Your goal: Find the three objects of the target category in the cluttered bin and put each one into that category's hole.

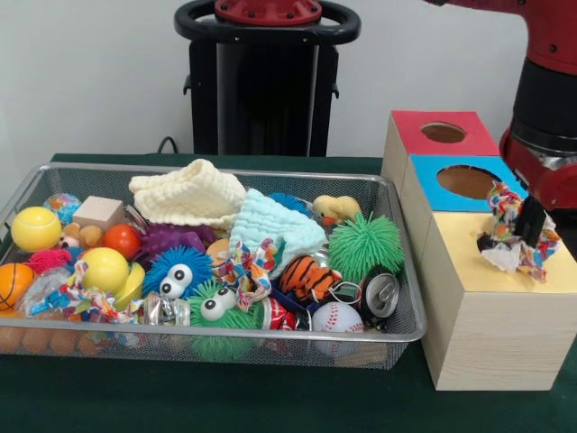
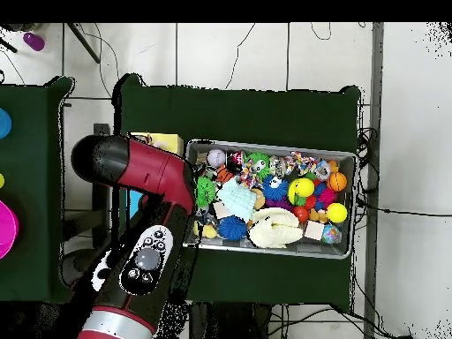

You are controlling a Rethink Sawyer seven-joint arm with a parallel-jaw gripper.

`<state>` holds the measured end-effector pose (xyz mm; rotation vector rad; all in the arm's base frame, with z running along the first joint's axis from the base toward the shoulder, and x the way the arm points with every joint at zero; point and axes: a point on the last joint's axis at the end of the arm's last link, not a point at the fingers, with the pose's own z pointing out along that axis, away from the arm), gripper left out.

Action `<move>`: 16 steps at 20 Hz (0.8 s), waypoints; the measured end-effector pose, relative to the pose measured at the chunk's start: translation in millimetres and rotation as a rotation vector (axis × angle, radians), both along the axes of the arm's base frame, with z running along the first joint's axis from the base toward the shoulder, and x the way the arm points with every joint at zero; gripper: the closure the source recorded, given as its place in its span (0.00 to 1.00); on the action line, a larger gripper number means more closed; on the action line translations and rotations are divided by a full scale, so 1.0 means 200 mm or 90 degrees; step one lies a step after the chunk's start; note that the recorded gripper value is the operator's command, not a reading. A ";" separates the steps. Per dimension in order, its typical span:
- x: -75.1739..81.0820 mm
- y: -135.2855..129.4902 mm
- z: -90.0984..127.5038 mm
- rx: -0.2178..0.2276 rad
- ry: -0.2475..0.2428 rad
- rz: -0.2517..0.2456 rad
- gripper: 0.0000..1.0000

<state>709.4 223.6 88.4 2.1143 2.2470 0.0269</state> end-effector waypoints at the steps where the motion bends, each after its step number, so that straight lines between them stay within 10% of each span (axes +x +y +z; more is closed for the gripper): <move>1: 0.00 -0.01 -0.01 -0.004 -0.003 0.002 1.00; 16: -0.02 -0.07 -0.19 -0.029 -0.035 0.021 1.00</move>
